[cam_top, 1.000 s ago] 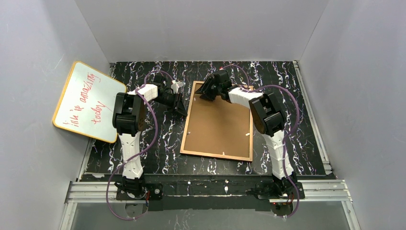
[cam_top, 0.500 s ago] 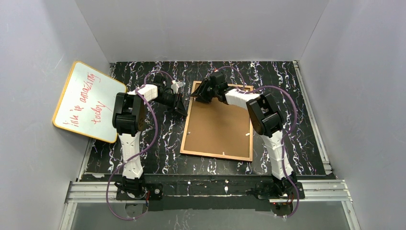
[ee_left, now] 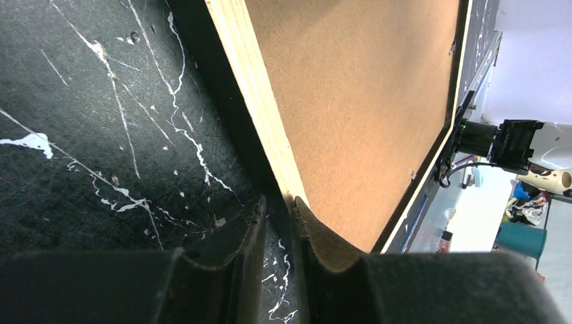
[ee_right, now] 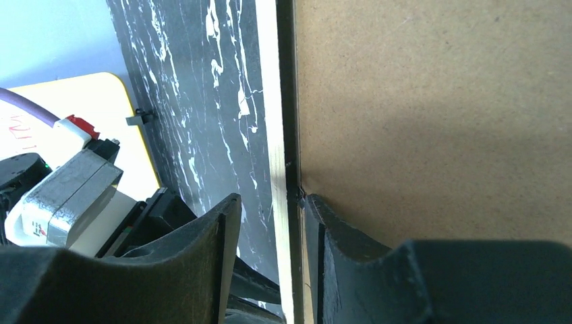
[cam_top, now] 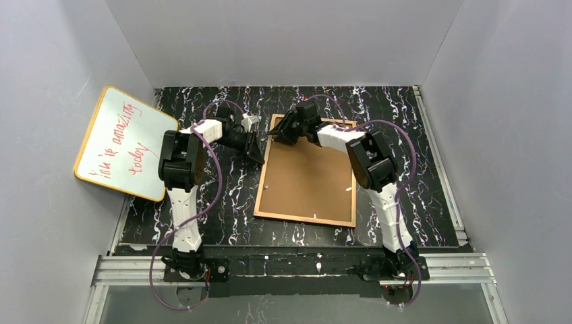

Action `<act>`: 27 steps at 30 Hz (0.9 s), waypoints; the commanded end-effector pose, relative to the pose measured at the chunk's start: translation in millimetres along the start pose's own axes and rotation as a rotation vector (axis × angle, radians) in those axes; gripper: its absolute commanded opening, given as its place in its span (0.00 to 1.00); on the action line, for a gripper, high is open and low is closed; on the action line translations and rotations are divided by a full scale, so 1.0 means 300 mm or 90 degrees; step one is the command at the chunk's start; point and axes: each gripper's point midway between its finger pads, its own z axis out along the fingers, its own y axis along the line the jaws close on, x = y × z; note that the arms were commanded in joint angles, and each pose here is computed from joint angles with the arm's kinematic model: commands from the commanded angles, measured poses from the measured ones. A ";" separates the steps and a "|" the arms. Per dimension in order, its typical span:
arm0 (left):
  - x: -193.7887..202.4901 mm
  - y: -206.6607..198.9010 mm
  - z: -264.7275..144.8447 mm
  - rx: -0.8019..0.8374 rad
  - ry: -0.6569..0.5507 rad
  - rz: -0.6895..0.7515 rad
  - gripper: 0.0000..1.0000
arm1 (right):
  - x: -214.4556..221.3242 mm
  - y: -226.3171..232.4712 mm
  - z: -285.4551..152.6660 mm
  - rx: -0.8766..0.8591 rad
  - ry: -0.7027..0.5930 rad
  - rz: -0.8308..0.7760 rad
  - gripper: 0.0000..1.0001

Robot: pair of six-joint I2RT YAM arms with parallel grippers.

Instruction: Put the photo into the frame

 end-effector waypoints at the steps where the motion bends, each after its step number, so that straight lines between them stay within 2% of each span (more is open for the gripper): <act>1: 0.059 0.032 0.020 -0.029 0.031 0.000 0.18 | 0.046 -0.036 0.054 0.013 0.020 0.034 0.48; 11: 0.062 0.032 0.018 -0.031 0.032 0.004 0.17 | 0.066 -0.022 0.064 -0.003 0.037 0.025 0.48; 21: 0.069 0.030 0.014 -0.032 0.032 0.008 0.17 | -0.118 -0.045 -0.017 0.012 -0.020 -0.057 0.50; 27: 0.069 0.029 0.013 -0.033 0.032 0.009 0.16 | -0.111 -0.059 0.017 0.010 0.004 -0.058 0.50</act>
